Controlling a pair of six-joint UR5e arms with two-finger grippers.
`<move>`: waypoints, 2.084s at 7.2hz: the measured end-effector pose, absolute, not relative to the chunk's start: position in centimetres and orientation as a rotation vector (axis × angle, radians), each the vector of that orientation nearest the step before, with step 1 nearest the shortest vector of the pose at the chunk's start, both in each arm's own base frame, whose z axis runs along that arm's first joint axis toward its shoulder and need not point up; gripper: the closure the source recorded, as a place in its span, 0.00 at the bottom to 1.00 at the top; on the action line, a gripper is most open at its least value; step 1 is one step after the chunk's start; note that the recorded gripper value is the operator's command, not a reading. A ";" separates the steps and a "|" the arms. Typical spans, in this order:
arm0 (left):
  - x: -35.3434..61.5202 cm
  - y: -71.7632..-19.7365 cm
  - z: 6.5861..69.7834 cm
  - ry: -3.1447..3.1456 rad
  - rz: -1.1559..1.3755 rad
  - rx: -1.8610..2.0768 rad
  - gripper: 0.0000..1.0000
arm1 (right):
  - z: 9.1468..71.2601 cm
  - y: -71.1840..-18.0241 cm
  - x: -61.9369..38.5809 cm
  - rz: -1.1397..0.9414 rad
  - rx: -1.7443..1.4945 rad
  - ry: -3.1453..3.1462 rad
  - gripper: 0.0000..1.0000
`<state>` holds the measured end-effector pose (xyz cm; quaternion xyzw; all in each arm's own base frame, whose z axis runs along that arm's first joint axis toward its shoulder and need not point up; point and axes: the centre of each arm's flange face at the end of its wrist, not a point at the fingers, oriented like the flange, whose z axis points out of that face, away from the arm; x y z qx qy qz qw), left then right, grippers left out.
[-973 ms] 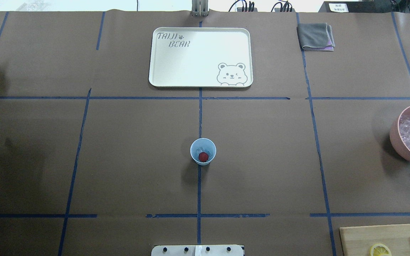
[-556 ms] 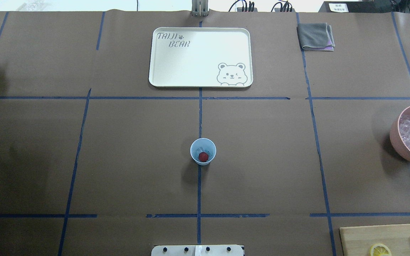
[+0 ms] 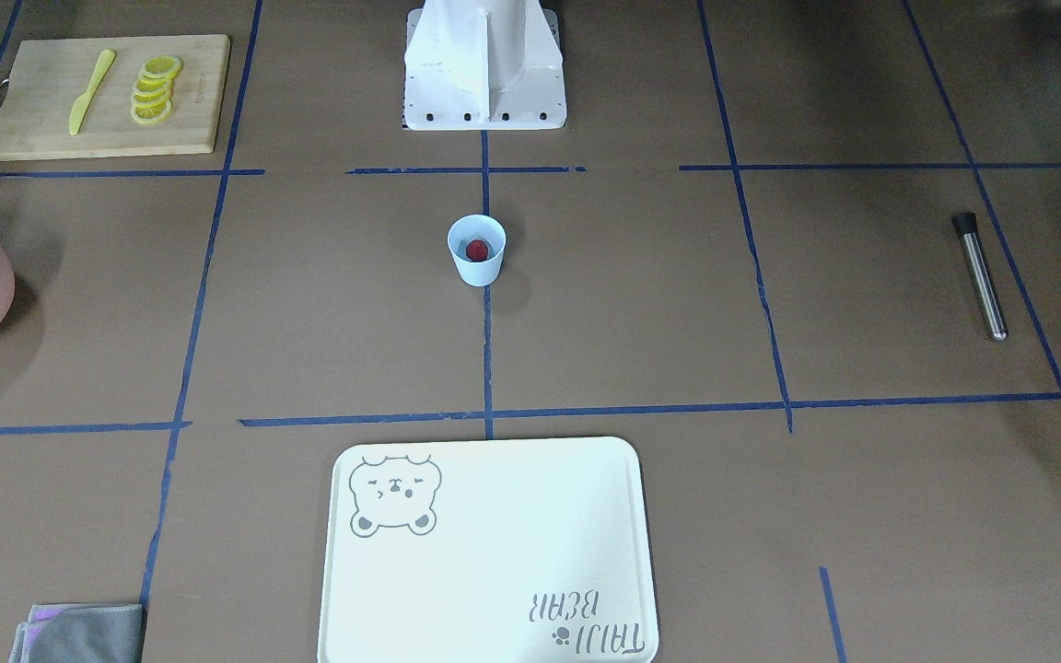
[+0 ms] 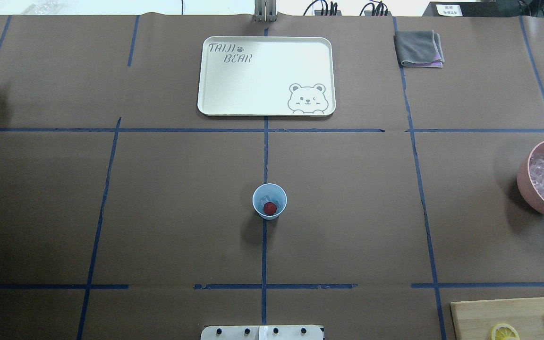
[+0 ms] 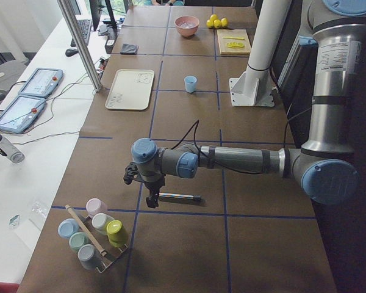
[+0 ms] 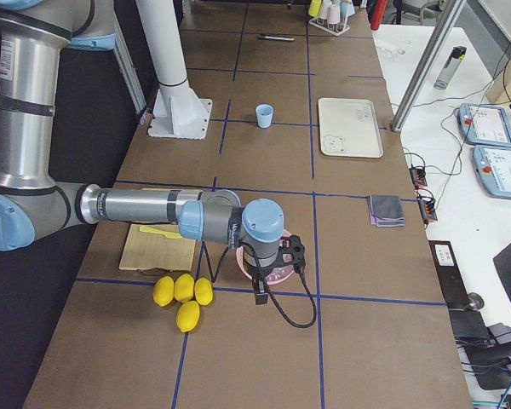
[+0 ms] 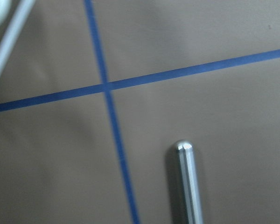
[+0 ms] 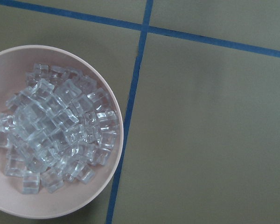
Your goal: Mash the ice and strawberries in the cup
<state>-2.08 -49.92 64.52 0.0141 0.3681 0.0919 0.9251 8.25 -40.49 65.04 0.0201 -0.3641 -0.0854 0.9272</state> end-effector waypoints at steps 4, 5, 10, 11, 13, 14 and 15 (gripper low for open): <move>-10.2 -48.4 64.9 0.758 0.049 0.044 0.00 | 65.0 -40.5 8.2 -0.176 0.042 -0.746 0.01; -10.3 -48.0 65.1 0.768 0.044 0.047 0.00 | 65.0 -40.5 8.2 -0.175 0.042 -0.746 0.01; -9.9 -46.0 66.0 0.796 0.045 0.037 0.00 | 64.9 -40.6 8.2 -0.176 0.043 -0.748 0.01; -9.9 -45.9 66.2 0.793 0.046 0.034 0.00 | 64.9 -40.6 8.2 -0.176 0.043 -0.748 0.01; -9.6 -45.8 66.3 0.791 0.049 0.027 0.00 | 65.0 -40.6 8.2 -0.176 0.041 -0.748 0.01; -9.6 -45.8 66.3 0.790 0.049 0.025 0.00 | 65.0 -40.6 8.2 -0.175 0.041 -0.748 0.01; -9.5 -45.8 66.3 0.790 0.049 0.025 0.00 | 65.0 -40.5 8.2 -0.174 0.041 -0.748 0.01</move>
